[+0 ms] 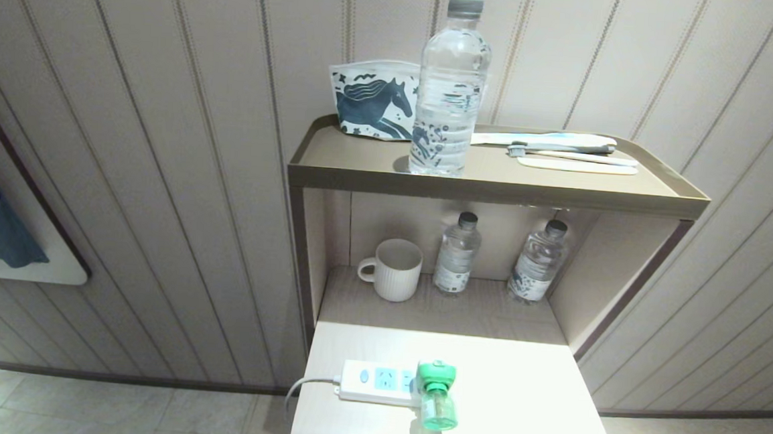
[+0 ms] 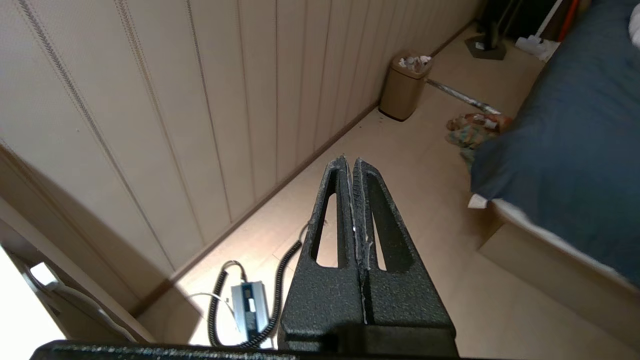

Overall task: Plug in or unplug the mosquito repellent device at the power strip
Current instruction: Hold the socket with your left hand and unplug it with your right hand

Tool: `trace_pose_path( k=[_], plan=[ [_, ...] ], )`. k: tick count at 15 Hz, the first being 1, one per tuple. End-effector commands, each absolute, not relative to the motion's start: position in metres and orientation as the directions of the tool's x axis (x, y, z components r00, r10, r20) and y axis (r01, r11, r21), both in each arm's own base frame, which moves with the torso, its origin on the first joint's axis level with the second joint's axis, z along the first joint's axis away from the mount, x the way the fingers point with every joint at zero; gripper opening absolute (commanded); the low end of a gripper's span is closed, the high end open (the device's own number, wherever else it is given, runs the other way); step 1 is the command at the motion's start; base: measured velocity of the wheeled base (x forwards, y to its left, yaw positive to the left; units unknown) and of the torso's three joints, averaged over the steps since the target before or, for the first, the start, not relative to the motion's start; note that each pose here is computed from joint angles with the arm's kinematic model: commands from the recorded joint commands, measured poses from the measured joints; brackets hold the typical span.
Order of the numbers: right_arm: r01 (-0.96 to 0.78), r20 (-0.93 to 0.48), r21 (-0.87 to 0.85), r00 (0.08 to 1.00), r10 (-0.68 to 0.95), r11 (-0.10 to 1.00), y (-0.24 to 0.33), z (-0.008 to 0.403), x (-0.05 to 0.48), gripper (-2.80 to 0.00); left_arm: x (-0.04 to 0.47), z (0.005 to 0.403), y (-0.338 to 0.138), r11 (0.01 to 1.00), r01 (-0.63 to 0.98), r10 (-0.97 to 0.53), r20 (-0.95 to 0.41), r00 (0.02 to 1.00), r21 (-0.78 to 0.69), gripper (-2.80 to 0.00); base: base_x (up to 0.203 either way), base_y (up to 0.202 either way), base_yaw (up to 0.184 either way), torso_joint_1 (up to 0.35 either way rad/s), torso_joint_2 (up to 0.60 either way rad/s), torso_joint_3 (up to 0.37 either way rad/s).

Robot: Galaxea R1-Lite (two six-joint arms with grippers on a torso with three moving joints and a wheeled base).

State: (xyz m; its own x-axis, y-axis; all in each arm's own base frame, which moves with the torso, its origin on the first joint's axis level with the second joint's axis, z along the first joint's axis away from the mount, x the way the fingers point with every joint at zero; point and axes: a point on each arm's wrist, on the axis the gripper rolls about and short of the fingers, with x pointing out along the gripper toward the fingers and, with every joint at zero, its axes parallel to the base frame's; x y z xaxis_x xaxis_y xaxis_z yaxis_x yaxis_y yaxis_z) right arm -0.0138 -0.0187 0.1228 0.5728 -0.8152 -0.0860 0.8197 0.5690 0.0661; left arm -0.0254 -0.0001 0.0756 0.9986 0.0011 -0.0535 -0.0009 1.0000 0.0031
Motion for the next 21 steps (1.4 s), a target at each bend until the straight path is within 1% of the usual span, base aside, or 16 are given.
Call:
trace_pose_path(
  k=[1,2,4,6,8,9,10,12,21],
  plan=[
    [0.794,-0.01,0.149,0.598,-0.802,0.59,-0.018,0.102,-0.026,-2.8,-0.025,0.076,0.0,1.0,-0.002,0.002,-0.053,0.999,0.003,-2.8,0.0,0.0,0.0,0.0,0.0,0.0],
    [0.747,0.035,0.166,0.647,-0.761,0.643,-0.017,0.097,-0.031,-2.8,-0.025,0.076,0.0,1.0,-0.003,0.003,-0.052,0.999,0.003,-2.8,0.0,0.0,0.0,0.0,0.0,0.0],
    [0.622,0.072,0.118,0.772,-0.631,0.774,-0.014,0.093,-0.032,-2.8,-0.025,0.076,0.0,1.0,-0.003,0.003,-0.052,0.999,0.003,-2.8,0.0,0.0,0.0,0.0,0.0,0.0],
    [0.393,0.074,0.015,0.917,-0.393,0.92,-0.009,0.092,-0.029,-2.8,-0.025,0.076,0.0,1.0,-0.003,0.003,-0.051,0.999,0.003,-2.8,0.0,0.0,0.0,0.0,0.0,0.0],
    [0.165,0.064,-0.042,0.985,-0.162,0.985,-0.004,0.088,-0.026,-2.8,-0.025,0.076,0.0,1.0,-0.001,0.002,-0.051,0.999,0.003,-2.8,0.0,0.0,0.0,0.0,0.0,0.0],
    [0.039,0.038,-0.044,0.999,-0.037,0.998,-0.001,0.082,-0.024,-2.8,-0.025,0.076,0.0,1.0,-0.001,0.002,-0.051,0.999,0.003,-2.8,0.0,0.0,0.0,0.0,0.0,0.0],
    [-0.012,0.001,-0.033,1.0,0.012,0.999,0.0,0.077,-0.023,-2.8,-0.025,0.076,0.0,1.0,-0.001,0.002,-0.051,0.999,0.003,-2.8,0.0,0.0,0.0,0.0,0.0,0.0],
    [0.004,0.0,0.024,1.0,-0.004,1.0,0.0,0.075,-0.023,-2.8,-0.025,0.076,0.0,1.0,-0.001,0.002,-0.049,0.999,0.003,-2.8,0.0,0.0,0.0,0.0,0.0,0.0],
    [0.006,-0.003,0.025,1.0,-0.006,1.0,0.0,0.075,-0.023,-2.8,-0.025,0.076,0.0,1.0,-0.001,0.002,-0.049,0.999,0.003,-2.8,0.0,0.0,0.0,0.0,0.0,0.0]
  ],
)
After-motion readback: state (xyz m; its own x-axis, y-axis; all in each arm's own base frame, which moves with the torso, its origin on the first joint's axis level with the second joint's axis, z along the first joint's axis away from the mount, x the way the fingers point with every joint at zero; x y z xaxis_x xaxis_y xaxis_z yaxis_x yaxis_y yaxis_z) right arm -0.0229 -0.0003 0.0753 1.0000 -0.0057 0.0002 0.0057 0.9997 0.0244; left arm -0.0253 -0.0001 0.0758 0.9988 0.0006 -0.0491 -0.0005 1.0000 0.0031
